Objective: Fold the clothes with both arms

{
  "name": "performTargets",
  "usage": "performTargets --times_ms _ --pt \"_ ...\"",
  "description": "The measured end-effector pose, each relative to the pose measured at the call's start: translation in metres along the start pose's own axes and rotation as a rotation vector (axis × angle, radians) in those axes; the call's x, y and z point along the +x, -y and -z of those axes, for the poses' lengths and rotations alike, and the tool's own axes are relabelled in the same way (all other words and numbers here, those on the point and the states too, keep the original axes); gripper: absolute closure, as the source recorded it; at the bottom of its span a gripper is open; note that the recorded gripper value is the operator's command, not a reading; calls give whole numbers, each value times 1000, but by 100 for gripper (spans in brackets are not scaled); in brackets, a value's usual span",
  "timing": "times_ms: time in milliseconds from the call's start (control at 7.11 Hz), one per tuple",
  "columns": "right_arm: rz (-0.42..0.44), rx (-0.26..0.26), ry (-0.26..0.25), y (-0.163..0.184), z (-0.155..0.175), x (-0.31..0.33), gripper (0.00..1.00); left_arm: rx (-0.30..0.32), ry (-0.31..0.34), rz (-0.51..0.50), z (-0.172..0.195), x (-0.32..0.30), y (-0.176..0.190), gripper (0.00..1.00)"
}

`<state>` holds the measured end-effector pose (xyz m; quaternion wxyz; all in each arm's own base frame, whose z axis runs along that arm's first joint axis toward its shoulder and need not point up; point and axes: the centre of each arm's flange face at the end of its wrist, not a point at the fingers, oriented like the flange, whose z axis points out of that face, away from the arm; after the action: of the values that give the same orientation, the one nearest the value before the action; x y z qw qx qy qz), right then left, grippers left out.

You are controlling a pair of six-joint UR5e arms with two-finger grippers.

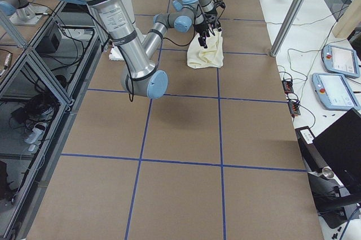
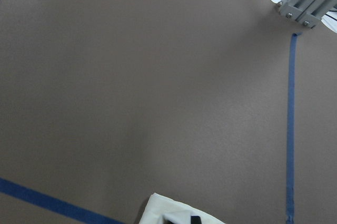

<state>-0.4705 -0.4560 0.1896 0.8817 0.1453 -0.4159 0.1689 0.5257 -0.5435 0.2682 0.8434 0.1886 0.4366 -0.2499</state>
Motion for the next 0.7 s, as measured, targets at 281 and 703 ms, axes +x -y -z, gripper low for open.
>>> performTargets --times_ms 281,703 --pt "13 -11 6 -12 -3 -7 0 -40 -19 -141 5 -2 7 0" --pt "47 15 -32 -39 -29 -21 28 -160 -131 -357 67 -52 81 0"
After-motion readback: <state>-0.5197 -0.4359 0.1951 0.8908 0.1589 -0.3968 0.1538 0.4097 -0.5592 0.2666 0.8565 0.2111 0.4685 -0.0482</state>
